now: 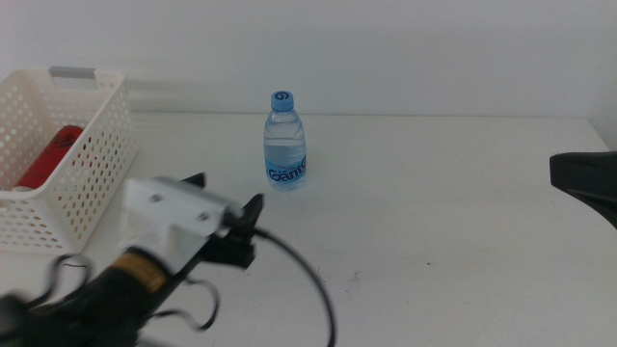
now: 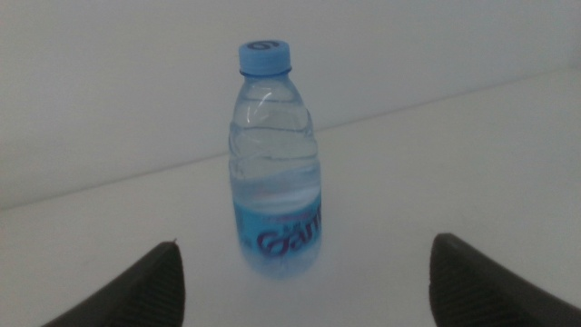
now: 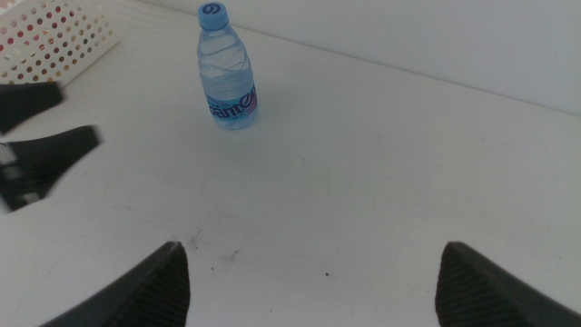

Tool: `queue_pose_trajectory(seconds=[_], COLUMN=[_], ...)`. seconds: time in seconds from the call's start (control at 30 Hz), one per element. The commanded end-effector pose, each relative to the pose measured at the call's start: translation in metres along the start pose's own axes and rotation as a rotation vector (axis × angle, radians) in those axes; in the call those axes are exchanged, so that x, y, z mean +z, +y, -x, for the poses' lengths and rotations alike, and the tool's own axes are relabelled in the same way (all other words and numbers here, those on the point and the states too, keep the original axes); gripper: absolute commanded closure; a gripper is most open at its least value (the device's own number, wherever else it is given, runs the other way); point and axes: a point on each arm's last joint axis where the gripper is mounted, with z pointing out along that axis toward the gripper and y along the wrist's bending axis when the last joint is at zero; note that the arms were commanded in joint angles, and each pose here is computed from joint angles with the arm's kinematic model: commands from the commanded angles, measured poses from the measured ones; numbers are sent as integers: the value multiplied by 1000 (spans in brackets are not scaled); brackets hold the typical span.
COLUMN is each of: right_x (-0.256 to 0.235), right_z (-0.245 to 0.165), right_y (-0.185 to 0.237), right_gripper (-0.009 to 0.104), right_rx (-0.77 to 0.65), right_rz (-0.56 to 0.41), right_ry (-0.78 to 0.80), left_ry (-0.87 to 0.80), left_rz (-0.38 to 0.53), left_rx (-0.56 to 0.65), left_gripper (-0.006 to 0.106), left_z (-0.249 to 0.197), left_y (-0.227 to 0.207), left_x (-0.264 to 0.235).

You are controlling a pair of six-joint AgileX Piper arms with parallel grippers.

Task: Use arms to grab the bottles and put them into the dustbin to the left of the table.

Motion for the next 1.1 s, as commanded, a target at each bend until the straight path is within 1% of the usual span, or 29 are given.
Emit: queue_pose_trajectory(seconds=[0.0,0.13,0.27,0.5,0.67,0.8,0.9,0.93,1.0,1.03,1.07], right_x=[-2,-2,-2,-2,-2,-2,-2,-2,-2,-2,-2], right_z=[2,2,2,2,2,2,2,2,2,2,2], right_y=[0,0,0,0,0,0,0,0,0,0,0], right_gripper=[5,5,5,5,5,5,5,5,5,5,5], right_rx=[-16,-16,-16,-16,-16,-16,-16,-16,-16,-16,-16], right_rz=[-2,-2,-2,-2,-2,-2,-2,-2,-2,-2,-2], right_ry=[-17,-17,-17,-17,-17,-17,-17,-17,-17,-17,-17], left_ry=[-69,-45,-18,17,4,-28,-20,-15,12,18,20], left_rz=[1,10,26,58,49,45,33,40,62,68,68], left_rx=[-25,-27,-31,-29,-24,-23,-15,-22,-49,-53,-55], left_gripper=[11,11,11,11,11,11,11,12,18,24,33], left_z=[-2,-17,-25,-33,-38,-38,-39,-39,-42,-43,-43], left_y=[-2,-3,1,15,16,15,14,15,17,18,18], left_x=[24,72,104,148,179,198,208,210,212,212,212])
